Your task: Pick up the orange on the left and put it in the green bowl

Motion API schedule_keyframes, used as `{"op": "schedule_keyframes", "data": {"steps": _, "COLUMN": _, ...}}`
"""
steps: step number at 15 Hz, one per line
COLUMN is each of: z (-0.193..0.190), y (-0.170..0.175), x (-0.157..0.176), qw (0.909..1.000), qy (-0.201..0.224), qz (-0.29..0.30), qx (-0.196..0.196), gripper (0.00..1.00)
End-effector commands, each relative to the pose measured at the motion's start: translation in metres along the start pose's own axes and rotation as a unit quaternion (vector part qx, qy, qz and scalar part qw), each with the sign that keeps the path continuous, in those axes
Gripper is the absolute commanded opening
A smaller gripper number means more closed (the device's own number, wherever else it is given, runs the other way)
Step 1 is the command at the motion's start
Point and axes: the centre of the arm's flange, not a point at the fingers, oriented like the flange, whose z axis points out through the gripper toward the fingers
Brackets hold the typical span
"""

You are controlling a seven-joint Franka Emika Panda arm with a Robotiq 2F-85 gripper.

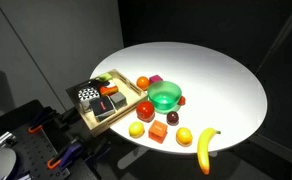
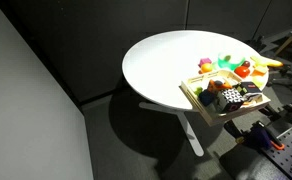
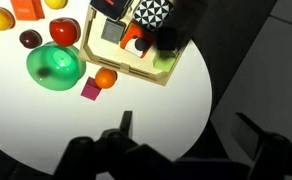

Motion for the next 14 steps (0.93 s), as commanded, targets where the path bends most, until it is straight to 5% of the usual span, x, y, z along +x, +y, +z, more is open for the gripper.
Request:
{"op": "schedule_keyframes", "data": {"steps": 1, "z": 0.0, "y": 0.0, "x": 0.0, "qw": 1.0, "qy": 0.0, "qz": 0.0, "qx": 0.0, "gripper": 1.0}}
{"op": "schedule_keyframes", "data": {"steps": 5, "z": 0.0, "y": 0.0, "x": 0.003, "qw": 1.0, "qy": 0.0, "qz": 0.002, "qx": 0.0, "gripper": 1.0}}
{"op": "schedule_keyframes", "data": {"steps": 14, "z": 0.031, "y": 0.009, "x": 0.069, "qw": 0.9992, "qy": -0.021, "qz": 0.035, "qx": 0.003, "gripper": 1.0}}
